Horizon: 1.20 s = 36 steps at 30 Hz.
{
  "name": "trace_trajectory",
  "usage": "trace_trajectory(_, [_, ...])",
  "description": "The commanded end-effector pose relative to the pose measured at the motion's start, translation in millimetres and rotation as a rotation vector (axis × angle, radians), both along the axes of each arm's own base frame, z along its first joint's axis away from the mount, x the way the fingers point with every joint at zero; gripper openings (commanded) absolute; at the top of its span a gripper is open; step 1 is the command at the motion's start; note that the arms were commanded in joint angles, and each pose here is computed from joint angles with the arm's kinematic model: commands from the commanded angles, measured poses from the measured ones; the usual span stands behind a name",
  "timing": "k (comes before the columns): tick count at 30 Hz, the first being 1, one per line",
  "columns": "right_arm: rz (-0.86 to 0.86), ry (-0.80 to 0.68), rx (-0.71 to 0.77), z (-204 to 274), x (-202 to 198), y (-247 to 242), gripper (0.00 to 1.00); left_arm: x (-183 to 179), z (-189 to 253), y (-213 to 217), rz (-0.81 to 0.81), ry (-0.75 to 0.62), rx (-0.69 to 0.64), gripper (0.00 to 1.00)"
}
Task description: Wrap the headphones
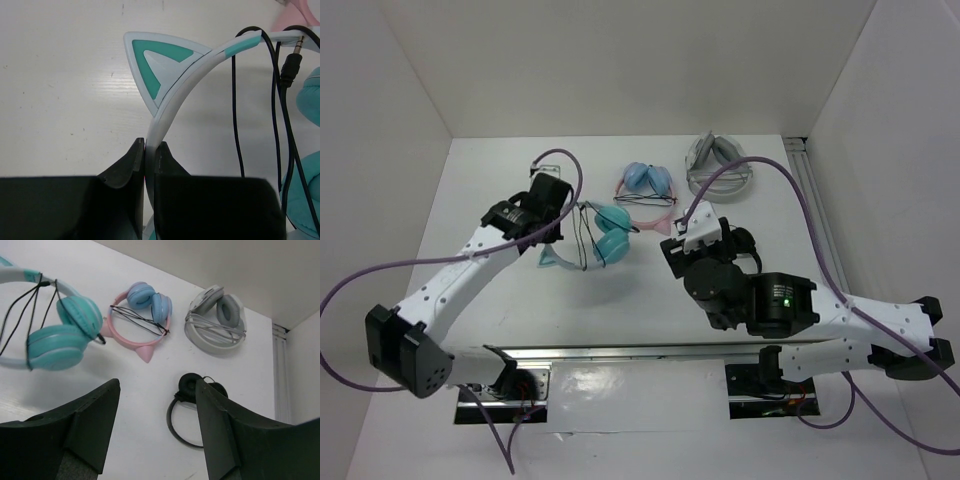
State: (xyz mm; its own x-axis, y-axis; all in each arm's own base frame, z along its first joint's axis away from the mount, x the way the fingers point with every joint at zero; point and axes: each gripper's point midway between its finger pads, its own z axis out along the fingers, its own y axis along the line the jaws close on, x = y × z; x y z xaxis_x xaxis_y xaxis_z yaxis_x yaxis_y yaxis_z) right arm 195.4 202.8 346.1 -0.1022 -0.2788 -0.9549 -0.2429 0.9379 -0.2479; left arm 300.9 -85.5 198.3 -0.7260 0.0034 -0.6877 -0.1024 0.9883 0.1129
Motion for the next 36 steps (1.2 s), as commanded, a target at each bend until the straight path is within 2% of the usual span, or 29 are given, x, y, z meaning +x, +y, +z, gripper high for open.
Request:
trace_trajectory(1, [0.033,0.036,0.058,-3,-6,2,0.69,56,17,0,0.112,-0.114,-0.115,0.00])
trace_trajectory(5, [0.060,0.053,0.073,-2,-9,3,0.72,99,-11,27,0.190,-0.049,-0.118,0.00])
trace_trajectory(6, [0.052,0.049,0.072,-4,-8,3,0.72,111,-32,41,0.239,-0.010,-0.118,0.00])
trace_trajectory(13, [0.105,0.057,0.115,3,-14,3,0.72,165,-66,76,0.344,-0.046,-0.130,0.00])
trace_trajectory(19, [0.102,0.050,0.115,2,-14,4,0.72,193,-102,87,0.380,-0.036,-0.077,0.00])
trace_trajectory(27, [0.106,0.057,0.123,-1,-16,7,0.72,230,-114,120,0.440,-0.111,-0.152,0.00])
trace_trajectory(33, [0.082,0.061,0.101,-14,-14,6,0.72,257,-130,114,0.393,-0.081,-0.150,0.00])
trace_trajectory(36, [0.089,0.070,0.134,-13,-15,10,0.72,263,-134,118,0.390,-0.073,-0.149,0.05])
